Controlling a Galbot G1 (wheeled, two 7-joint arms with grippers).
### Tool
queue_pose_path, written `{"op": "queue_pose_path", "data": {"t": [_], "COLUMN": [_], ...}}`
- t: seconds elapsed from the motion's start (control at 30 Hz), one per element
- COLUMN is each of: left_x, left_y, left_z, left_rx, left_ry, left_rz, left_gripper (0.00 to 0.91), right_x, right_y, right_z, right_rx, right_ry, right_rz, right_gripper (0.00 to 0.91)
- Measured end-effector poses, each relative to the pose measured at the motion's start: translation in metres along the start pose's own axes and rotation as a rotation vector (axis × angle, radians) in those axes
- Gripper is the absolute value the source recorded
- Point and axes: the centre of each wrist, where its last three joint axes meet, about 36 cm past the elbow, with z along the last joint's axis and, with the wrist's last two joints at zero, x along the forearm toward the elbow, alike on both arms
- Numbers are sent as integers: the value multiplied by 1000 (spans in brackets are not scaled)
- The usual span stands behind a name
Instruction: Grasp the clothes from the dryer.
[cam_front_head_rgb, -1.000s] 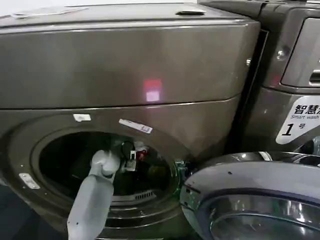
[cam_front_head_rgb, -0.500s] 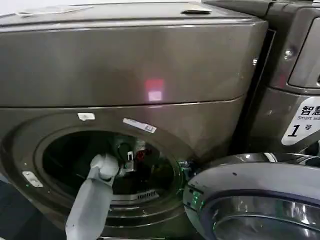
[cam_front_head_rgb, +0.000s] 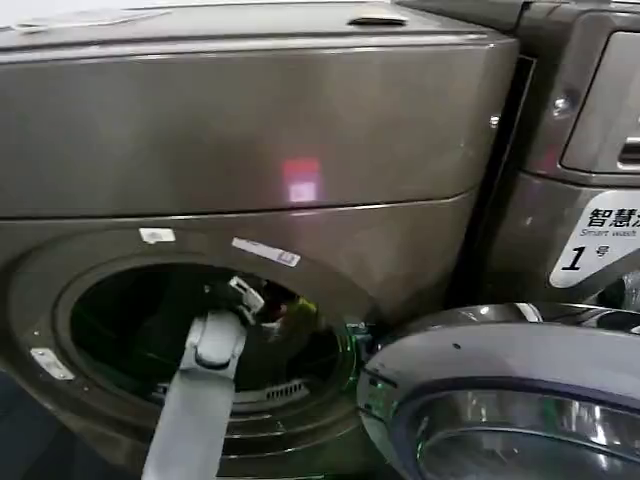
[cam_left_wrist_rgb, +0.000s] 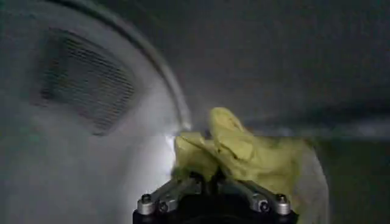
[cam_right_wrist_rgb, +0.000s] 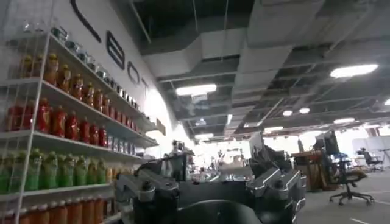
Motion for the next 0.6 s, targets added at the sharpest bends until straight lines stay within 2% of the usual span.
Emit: {"op": "queue_pose_path", "data": {"t": [0.3,0.6], "left_x": [9,14], "left_y": [-13,-16], "left_z": [-14,-19], "left_rx": [189,274], "left_ry": [8,39], "left_rz": [-279,-395], "left_gripper": [0,0], "right_x": [0,-1], "right_y": [1,-3], "right_z": [-2,-3], "right_rx": [3,6], "right_ry": [-14,-23], "right_rz": [-10,-1], "right_gripper": [907,907]}}
